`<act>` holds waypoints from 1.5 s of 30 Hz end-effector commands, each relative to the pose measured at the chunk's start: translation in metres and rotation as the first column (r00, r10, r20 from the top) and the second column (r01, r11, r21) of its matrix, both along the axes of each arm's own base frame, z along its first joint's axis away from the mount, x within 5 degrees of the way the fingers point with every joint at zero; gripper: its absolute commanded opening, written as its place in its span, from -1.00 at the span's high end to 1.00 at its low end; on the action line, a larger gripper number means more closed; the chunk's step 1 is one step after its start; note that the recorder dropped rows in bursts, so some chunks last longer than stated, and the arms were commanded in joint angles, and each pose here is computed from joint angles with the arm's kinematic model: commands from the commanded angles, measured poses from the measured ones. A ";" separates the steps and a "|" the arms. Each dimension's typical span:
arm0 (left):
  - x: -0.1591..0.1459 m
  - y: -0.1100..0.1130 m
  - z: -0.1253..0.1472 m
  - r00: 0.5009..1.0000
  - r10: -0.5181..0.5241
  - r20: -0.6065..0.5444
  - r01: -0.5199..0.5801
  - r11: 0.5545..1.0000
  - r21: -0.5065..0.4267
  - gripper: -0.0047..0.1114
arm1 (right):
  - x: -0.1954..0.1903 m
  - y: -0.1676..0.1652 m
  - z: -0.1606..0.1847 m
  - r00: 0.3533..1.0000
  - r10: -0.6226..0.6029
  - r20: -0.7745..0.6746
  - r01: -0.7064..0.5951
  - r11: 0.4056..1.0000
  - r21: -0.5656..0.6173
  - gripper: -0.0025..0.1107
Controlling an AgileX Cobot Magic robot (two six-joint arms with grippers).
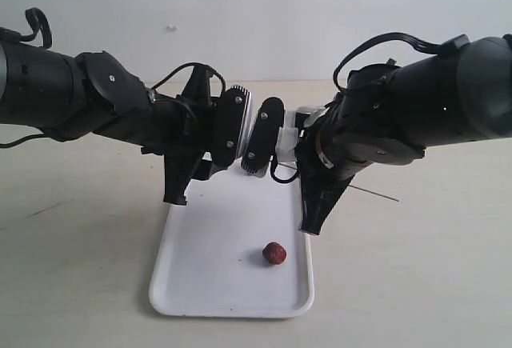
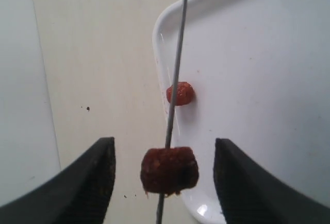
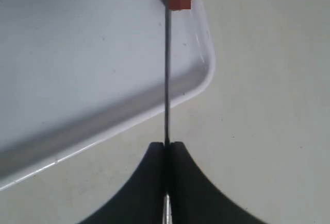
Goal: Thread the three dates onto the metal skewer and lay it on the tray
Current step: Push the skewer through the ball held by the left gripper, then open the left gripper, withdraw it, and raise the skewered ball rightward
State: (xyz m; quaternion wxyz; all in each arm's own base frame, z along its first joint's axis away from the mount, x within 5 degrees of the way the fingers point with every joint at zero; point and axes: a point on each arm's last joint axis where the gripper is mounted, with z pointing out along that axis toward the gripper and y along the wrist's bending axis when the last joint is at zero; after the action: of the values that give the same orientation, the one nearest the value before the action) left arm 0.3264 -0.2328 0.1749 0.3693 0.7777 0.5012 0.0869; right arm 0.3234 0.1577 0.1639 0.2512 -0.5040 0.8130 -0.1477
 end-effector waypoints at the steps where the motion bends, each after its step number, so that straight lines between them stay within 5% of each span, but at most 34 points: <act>1: -0.002 -0.003 0.004 1.000 0.002 0.004 -0.002 1.000 -0.014 -0.07 | 0.003 0.004 0.004 1.000 -0.002 0.019 0.001 0.999 0.046 0.96; 22: -0.011 0.002 0.046 0.998 0.021 0.050 -0.016 0.995 -0.100 -0.07 | 0.003 0.003 0.004 0.996 -0.089 0.024 0.087 0.992 0.090 0.96; 36: -0.013 0.026 0.072 0.990 0.078 0.117 -0.063 0.990 -0.128 -0.07 | 0.010 -0.016 0.025 0.974 -0.214 0.076 0.199 0.966 0.166 0.96; 45: 0.005 0.073 0.089 0.946 0.323 0.010 -0.308 0.911 -0.273 -0.07 | 0.011 -0.011 0.045 0.948 -0.302 0.096 0.244 0.890 0.386 0.96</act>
State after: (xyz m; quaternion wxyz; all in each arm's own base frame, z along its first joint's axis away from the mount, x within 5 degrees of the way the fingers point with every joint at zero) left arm 0.3290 -0.1698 0.2634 0.4629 0.6548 0.5864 0.1143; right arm 0.3332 0.1458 0.1956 0.3521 -0.3275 0.8732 -0.0796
